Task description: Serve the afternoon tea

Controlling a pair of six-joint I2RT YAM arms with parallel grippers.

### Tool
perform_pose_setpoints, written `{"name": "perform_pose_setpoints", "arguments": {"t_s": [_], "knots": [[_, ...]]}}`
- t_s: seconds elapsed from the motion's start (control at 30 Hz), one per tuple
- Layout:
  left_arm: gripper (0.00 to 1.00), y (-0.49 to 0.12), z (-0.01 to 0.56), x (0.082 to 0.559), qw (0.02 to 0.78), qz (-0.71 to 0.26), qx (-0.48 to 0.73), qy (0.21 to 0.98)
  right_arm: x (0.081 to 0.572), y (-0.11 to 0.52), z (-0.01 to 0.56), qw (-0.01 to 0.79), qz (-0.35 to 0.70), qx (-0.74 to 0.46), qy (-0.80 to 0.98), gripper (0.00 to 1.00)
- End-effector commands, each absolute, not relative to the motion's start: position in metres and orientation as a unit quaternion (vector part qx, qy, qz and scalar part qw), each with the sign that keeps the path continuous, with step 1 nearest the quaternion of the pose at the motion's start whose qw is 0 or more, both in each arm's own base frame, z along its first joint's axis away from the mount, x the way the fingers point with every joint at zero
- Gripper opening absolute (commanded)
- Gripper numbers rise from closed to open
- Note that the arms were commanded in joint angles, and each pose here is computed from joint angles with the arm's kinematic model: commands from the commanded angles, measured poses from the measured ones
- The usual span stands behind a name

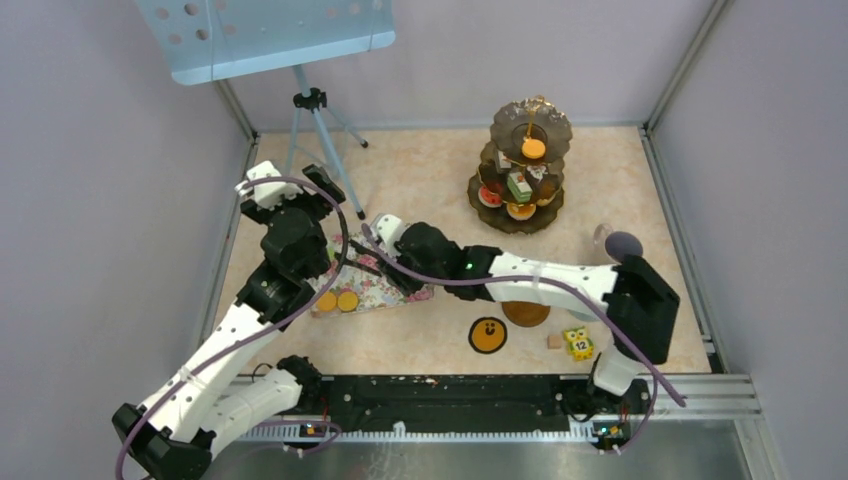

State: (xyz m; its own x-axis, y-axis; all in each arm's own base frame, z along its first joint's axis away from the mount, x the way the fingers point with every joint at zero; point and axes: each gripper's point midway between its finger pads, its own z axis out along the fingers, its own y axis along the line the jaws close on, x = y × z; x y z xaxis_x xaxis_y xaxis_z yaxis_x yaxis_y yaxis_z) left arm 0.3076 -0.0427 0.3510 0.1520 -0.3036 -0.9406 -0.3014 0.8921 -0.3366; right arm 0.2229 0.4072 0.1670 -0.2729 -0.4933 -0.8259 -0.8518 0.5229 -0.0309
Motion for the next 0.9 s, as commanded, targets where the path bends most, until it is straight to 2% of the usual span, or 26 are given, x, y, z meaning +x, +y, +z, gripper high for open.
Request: {"name": "perform_pose_setpoints", "arguments": {"t_s": [0.0,0.3,0.87], "knots": [[0.99,-0.027,0.369,0.297,0.736,-0.001,-0.267,0.622,0.234,0.461,0.178,0.477,0.265,-0.419,0.726,0.41],[0.99,-0.018,0.377,0.289,0.744,0.002,-0.278,0.608,0.255,0.492,0.124,0.478,0.218,-0.445,0.725,0.44],[0.99,-0.02,0.378,0.289,0.746,-0.001,-0.272,0.608,0.269,0.527,0.089,0.468,0.204,-0.471,0.72,0.46]]}}
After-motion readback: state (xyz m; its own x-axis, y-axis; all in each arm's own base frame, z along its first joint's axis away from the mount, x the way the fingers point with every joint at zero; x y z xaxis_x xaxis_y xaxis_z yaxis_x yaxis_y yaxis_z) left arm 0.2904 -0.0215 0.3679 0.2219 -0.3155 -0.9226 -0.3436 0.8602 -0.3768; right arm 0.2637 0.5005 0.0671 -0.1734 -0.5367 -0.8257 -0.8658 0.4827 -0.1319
